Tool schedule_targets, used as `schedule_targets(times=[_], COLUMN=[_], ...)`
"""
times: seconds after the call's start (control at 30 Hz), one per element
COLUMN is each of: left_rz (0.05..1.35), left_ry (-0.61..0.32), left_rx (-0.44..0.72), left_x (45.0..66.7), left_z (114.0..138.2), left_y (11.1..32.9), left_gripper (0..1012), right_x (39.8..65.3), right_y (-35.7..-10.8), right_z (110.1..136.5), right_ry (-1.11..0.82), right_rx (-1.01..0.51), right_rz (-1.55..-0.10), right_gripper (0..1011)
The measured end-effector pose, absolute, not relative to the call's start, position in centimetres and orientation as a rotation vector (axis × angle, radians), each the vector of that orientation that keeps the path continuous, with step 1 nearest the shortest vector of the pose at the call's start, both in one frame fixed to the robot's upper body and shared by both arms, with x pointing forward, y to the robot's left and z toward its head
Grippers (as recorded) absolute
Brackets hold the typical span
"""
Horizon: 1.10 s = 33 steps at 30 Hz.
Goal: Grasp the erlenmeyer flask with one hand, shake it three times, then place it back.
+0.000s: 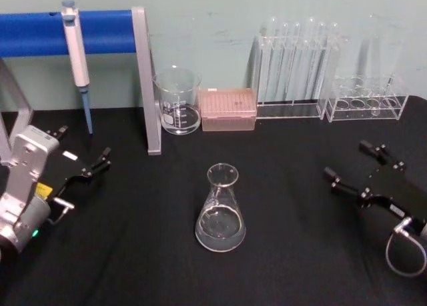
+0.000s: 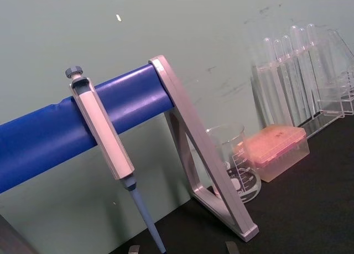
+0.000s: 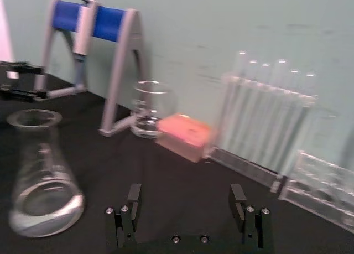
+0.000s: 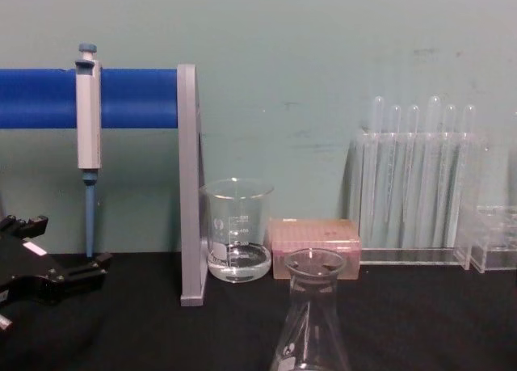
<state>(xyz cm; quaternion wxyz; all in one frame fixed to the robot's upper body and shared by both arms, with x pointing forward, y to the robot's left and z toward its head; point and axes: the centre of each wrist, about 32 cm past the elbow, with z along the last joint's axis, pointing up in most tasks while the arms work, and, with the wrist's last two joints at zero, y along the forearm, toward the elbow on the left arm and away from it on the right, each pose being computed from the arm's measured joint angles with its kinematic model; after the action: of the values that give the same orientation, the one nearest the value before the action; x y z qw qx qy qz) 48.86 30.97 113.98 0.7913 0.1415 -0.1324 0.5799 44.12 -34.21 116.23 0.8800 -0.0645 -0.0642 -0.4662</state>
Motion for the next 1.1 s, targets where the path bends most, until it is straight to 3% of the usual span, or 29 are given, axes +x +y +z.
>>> schedule_targets(times=[0.43,1.1], left_rz=[1.248,1.248], left_ry=[-0.285,-0.285], left_rx=[0.305,0.304], left_x=[48.9,48.9], left_z=[114.0,114.0], left_y=[31.0,31.0], left_gripper=[1001,1001], right_x=[43.0,44.8], right_y=[-32.5,-29.0], right_z=[116.2,115.5], right_ry=[-0.081,-0.069], right_rx=[-0.099,-0.072], right_rz=[-0.775,-0.593], right_gripper=[1000,1000])
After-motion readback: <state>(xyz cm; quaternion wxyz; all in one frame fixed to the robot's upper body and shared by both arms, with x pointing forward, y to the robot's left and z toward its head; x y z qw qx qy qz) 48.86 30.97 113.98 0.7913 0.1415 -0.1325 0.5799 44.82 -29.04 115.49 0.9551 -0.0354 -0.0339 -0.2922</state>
